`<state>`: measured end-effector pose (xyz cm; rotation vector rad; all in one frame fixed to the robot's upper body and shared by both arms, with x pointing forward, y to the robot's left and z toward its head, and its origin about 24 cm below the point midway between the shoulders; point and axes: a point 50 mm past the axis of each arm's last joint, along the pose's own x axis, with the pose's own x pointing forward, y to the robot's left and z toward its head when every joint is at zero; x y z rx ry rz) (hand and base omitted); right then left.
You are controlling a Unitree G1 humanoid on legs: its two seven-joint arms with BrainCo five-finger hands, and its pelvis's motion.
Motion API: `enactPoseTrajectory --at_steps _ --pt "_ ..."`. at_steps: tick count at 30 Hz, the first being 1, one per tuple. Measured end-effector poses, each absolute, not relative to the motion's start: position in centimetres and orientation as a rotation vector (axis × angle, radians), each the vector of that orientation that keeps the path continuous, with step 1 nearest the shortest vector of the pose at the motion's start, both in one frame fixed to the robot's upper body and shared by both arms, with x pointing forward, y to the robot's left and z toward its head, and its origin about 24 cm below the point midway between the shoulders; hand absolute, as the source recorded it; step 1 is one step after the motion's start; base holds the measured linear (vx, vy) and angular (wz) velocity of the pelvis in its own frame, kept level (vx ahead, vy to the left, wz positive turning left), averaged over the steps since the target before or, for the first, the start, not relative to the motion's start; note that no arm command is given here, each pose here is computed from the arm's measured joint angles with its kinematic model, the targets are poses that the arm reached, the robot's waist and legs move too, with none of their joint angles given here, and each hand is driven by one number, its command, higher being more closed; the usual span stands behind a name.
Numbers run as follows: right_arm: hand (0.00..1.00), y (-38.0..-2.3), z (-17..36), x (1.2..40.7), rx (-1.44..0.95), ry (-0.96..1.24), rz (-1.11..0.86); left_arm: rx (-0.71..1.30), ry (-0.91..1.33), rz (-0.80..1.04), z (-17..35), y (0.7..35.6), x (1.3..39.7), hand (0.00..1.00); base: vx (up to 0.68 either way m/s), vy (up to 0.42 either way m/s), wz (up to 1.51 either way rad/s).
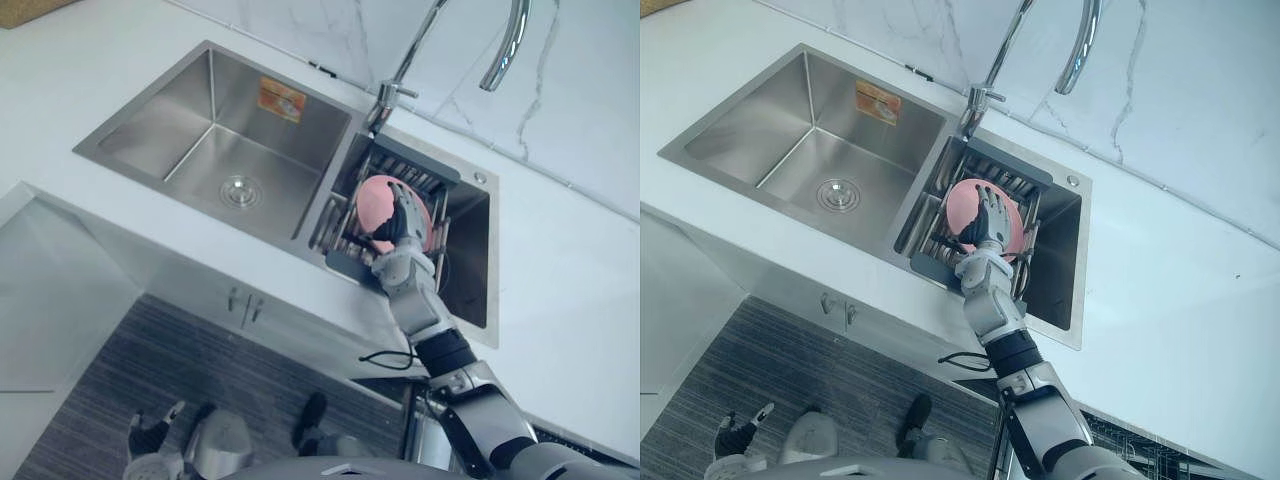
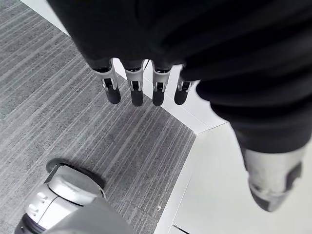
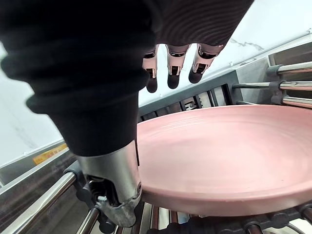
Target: Walk over to the sink, pick up the cup, carry it to the dishwasher, place the cup inside the dishwasher, then close the dishwasher door
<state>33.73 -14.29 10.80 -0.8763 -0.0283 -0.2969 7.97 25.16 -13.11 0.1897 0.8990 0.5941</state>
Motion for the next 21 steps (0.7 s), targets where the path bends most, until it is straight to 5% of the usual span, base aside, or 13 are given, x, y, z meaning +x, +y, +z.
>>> enactPoseTrajectory --at_steps 21 --pt "0.00 -13.2 10.3 33.8 -0.947 0.102 -0.187 0.191 0.902 0.569 -12.9 24.8 8.6 0.00 0.00 0.000 0.01"
